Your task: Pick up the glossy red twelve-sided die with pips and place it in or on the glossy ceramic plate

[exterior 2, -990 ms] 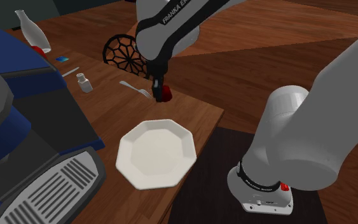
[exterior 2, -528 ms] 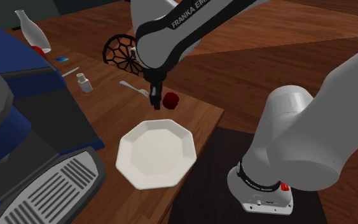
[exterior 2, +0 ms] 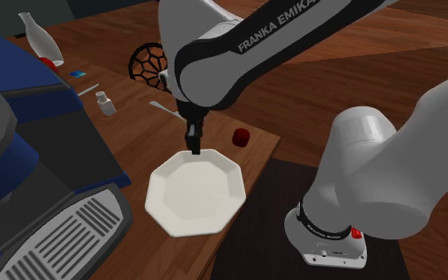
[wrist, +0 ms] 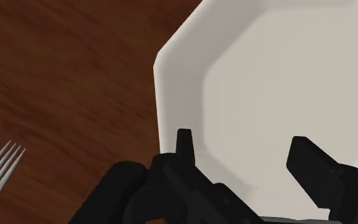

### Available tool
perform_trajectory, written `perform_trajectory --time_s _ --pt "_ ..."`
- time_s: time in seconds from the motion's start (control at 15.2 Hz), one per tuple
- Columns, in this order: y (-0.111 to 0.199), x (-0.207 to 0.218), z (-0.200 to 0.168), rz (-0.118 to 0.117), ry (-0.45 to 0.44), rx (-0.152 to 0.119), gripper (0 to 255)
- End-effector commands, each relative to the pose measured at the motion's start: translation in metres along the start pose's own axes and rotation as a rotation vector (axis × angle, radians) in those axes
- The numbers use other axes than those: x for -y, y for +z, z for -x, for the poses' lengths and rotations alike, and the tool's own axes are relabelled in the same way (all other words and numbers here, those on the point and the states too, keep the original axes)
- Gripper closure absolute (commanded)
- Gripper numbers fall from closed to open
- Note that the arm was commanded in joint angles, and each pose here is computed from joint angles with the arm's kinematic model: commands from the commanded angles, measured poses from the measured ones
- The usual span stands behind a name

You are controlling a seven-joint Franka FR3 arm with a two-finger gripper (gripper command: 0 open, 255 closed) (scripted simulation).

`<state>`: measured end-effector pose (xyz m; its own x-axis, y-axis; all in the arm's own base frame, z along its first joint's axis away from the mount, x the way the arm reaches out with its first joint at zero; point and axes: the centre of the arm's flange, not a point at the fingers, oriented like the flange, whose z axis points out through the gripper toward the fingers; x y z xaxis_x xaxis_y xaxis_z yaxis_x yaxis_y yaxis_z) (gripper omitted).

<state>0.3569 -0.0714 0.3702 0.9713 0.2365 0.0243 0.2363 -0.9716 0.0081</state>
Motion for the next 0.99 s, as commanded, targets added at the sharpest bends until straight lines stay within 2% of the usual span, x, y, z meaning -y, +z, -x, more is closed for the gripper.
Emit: perform_trajectory --time_s 0.0,0.79,0.92 --pt "0.004 -0.011 0.016 -0.003 -0.016 -0.003 0" --pt "0.048 -0.110 0.138 -0.023 -0.132 -0.024 0" --pt "0.055 -0.115 0.144 -0.024 -0.137 -0.025 0"
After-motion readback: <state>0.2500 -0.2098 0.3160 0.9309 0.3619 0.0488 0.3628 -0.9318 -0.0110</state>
